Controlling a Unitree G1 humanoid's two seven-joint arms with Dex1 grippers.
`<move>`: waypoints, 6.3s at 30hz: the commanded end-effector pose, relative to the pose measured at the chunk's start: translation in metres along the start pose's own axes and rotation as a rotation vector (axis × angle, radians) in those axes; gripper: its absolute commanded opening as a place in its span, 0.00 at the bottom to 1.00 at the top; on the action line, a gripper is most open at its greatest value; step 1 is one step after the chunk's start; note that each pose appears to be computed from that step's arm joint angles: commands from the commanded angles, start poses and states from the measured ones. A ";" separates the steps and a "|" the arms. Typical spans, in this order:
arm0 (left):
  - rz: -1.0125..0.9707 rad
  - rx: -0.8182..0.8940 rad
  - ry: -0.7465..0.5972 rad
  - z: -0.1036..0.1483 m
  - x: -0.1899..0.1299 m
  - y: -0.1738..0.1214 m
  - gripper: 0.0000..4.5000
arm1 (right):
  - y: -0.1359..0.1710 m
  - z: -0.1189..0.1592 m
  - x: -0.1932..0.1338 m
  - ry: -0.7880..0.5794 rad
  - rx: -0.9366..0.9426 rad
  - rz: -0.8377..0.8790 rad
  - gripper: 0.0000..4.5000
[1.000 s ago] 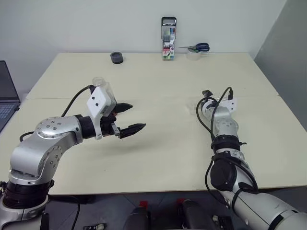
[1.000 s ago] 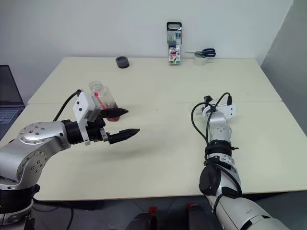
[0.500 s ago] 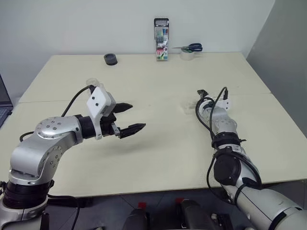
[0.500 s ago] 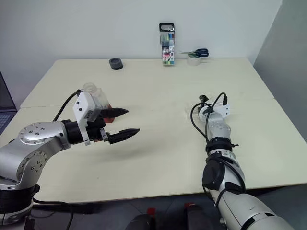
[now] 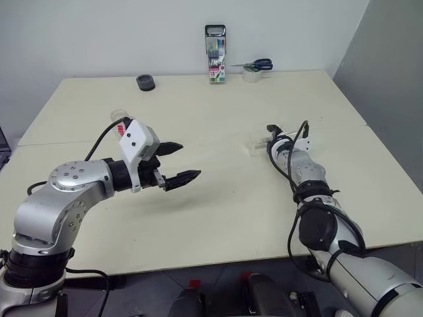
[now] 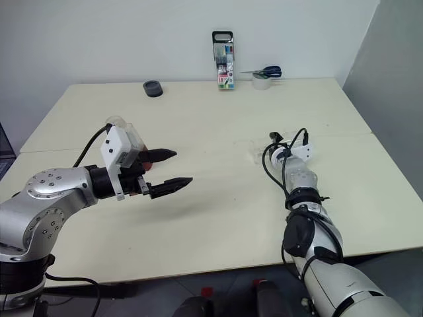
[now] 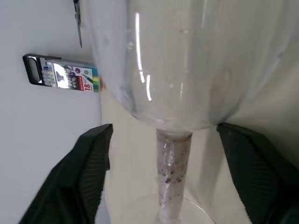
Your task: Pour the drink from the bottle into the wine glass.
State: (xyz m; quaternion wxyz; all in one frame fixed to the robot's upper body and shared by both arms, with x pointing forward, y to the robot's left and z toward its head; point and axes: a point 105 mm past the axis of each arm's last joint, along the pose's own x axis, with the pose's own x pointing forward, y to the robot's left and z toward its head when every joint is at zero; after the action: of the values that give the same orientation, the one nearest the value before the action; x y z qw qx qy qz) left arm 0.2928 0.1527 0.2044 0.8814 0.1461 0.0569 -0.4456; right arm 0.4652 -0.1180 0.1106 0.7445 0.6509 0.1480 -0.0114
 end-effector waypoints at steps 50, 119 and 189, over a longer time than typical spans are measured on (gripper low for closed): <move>0.380 -0.047 -0.042 -0.010 -0.051 0.009 1.00 | 0.019 -0.131 -0.027 -0.022 -1.553 0.539 0.04; 0.889 -0.235 -0.164 -0.059 -0.064 0.064 1.00 | 0.025 -0.090 -0.144 0.183 -1.584 0.941 0.99; 0.742 -0.067 -0.167 -0.070 0.011 0.154 0.37 | 0.085 -0.046 -0.197 0.147 -1.675 0.839 1.00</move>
State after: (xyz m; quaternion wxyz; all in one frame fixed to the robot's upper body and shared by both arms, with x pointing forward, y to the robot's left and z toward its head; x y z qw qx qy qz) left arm 0.4211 0.2571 0.1386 0.9941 0.0490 -0.0201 -0.0947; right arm 0.2865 -0.0931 0.2265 0.9022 -0.0904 -0.0646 0.4168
